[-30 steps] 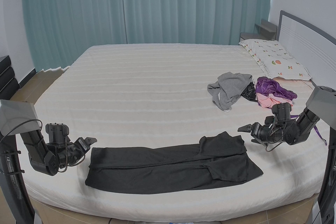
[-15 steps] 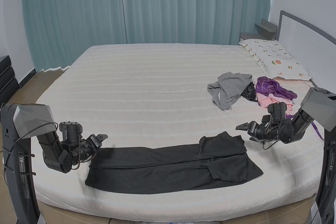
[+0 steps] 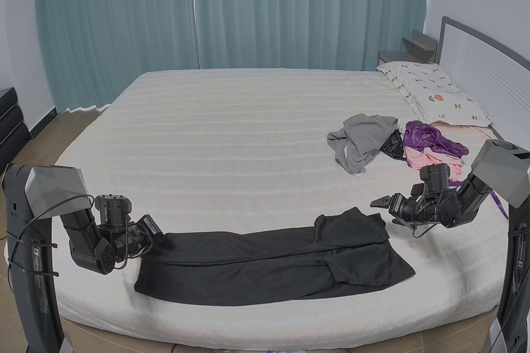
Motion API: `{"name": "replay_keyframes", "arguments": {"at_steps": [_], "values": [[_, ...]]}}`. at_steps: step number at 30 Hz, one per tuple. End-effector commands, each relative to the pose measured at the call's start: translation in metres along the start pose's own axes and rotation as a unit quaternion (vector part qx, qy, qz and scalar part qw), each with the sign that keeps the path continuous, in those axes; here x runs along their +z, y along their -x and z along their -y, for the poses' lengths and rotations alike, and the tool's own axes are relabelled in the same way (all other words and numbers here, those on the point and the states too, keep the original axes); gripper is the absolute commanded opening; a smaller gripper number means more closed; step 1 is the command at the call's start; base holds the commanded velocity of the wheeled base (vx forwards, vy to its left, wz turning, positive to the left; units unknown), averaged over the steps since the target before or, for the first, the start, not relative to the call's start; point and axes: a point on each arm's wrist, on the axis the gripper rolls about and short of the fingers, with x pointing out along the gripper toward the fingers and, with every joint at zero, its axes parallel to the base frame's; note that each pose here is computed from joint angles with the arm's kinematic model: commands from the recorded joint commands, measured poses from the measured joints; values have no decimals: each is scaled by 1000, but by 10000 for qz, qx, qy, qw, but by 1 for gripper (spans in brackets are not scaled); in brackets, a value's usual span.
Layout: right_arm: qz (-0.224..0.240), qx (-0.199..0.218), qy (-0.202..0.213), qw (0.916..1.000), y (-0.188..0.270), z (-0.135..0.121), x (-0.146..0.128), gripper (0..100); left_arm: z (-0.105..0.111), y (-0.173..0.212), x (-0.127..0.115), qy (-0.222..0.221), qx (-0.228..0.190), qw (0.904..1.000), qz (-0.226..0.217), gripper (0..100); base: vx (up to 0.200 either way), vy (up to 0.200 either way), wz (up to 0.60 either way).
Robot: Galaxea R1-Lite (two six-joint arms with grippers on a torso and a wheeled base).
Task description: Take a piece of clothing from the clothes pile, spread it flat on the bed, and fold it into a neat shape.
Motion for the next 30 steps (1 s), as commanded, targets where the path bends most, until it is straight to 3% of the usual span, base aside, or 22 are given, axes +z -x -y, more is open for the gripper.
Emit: {"name": "replay_keyframes", "arguments": {"at_steps": [1,7,11,30], "values": [[-23,-8,-9,10000,-2,2,-1,100,-1,0,1,22,7,10000,9,0,0,0,0],[-3,-13,-42,10000,-5,5,1,100,0,-2,3,21,-19,10000,48,0,0,0,0],[22,-19,-384,9993,-12,8,3,100,0,-2,4,32,-26,10000,53,0,0,0,0],[-74,-89,-398,9991,-46,16,10,100,0,-4,11,216,-64,9996,169,0,0,0,0]]}}
